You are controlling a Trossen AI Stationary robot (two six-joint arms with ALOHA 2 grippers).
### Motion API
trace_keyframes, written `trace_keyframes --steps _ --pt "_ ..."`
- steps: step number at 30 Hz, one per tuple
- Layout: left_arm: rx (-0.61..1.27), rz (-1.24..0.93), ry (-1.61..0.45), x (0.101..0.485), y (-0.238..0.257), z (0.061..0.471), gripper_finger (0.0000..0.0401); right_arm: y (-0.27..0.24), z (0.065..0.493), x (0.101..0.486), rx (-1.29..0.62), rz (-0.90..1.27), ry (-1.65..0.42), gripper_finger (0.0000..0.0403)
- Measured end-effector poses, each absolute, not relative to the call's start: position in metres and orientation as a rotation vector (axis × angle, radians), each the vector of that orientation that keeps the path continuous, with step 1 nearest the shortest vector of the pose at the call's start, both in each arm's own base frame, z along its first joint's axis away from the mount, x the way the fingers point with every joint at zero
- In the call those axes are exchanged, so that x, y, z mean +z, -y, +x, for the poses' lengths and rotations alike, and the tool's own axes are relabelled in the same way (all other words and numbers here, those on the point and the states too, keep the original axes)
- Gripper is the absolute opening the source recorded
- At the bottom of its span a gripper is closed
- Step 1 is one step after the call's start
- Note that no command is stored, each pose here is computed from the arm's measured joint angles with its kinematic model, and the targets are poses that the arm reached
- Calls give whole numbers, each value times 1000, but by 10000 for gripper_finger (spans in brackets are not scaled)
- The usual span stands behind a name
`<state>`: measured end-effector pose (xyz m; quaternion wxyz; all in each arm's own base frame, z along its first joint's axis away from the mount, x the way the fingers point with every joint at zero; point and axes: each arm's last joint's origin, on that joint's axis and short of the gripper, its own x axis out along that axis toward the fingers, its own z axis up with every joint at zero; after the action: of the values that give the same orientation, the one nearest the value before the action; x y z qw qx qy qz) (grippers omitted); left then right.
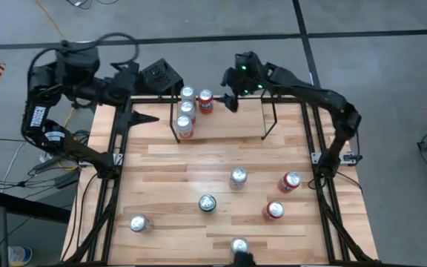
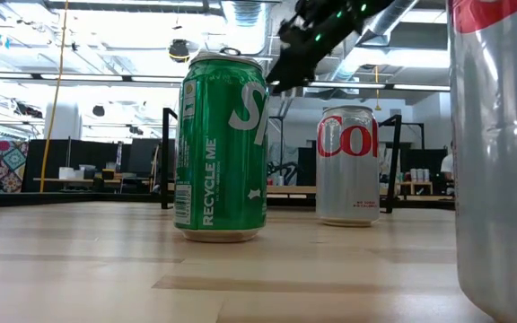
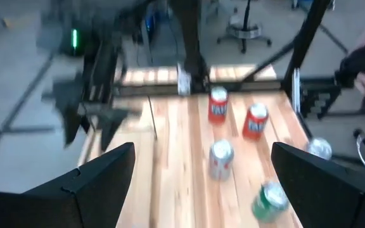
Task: Place canned beverage on shelf
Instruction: Put the bottom red soda can on the shelf aligned with the other red soda can
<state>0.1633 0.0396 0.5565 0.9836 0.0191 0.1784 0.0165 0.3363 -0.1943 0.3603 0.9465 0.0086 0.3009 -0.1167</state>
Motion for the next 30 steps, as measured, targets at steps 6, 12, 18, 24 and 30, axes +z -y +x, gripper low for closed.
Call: trace_keyframes --steps 6,12,18,24,30 --pt "12 17 -445 546 -43 178 355 130 296 392 -102 103 -754 302" --pt "-137 -5 -485 536 -46 202 355 62 263 390 -72 290 -1063 302" --pt "-239 34 -555 522 -45 224 355 -10 230 378 -147 375 -1167 302" --pt "-369 157 -491 511 -47 266 355 -63 190 367 -314 540 -1137 302" --pt "-552 93 -434 497 -55 299 355 -110 168 352 -404 663 -1010 302"
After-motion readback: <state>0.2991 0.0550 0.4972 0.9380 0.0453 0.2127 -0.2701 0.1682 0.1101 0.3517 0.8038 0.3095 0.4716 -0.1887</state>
